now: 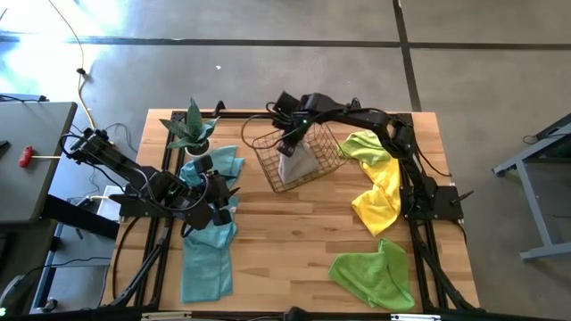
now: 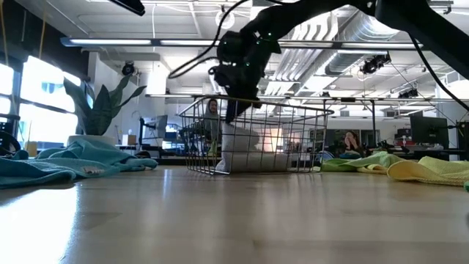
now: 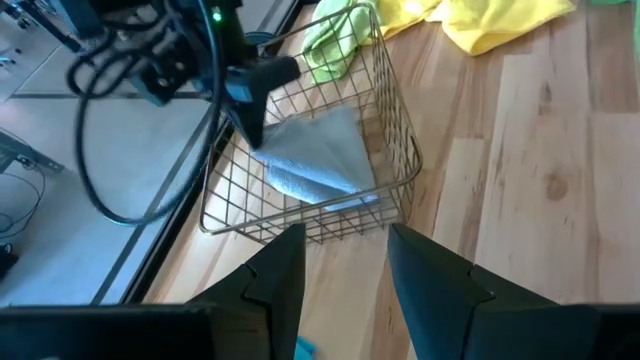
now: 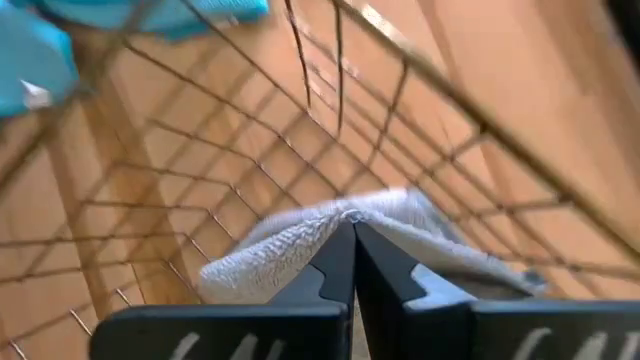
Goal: Fold microfiber towels
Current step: Put the gray microfiber towel into the wire basket, then adjust the wire basket
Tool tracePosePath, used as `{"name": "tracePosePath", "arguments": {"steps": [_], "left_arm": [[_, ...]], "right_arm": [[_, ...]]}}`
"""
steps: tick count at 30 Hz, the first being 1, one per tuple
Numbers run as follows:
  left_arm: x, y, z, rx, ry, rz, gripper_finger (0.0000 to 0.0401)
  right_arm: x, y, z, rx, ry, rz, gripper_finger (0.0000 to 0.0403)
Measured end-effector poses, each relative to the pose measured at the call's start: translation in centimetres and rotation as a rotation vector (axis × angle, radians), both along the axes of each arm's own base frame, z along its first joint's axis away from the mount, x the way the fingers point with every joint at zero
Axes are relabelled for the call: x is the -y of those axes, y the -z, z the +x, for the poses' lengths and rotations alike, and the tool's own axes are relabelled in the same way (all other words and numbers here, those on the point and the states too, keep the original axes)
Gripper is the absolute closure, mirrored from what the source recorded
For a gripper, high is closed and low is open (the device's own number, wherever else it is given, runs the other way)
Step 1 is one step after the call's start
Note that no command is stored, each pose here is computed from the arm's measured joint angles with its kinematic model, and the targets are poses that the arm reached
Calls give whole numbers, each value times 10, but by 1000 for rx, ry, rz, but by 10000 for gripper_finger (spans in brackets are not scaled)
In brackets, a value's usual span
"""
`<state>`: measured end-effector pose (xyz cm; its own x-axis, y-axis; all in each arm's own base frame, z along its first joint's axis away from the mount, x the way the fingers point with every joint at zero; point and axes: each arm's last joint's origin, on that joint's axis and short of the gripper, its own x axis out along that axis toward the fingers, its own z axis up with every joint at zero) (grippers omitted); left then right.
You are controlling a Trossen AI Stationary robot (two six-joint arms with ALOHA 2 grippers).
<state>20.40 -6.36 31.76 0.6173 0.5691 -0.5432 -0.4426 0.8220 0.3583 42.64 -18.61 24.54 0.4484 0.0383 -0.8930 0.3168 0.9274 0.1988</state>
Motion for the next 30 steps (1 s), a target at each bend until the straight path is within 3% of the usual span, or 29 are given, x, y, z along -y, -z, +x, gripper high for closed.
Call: {"name": "tracePosePath", "arguments": {"steps": [8,16,22,30], "left_arm": [[-2,3,-5,-30,-33,-9,268],[-3,4,-6,-34,-45,-14,268],[-2,4,-6,-38,-39,-26,268],[-2,5,-6,-46,-33,-70,268]], "right_arm": [[-1,-3,1,24,-68,-2,395],[-7,-2,0,3,-147,2,309],[-10,-18,-19,-158,-256,1,285],[-11,15,-32,-287,-328,55,284]]}}
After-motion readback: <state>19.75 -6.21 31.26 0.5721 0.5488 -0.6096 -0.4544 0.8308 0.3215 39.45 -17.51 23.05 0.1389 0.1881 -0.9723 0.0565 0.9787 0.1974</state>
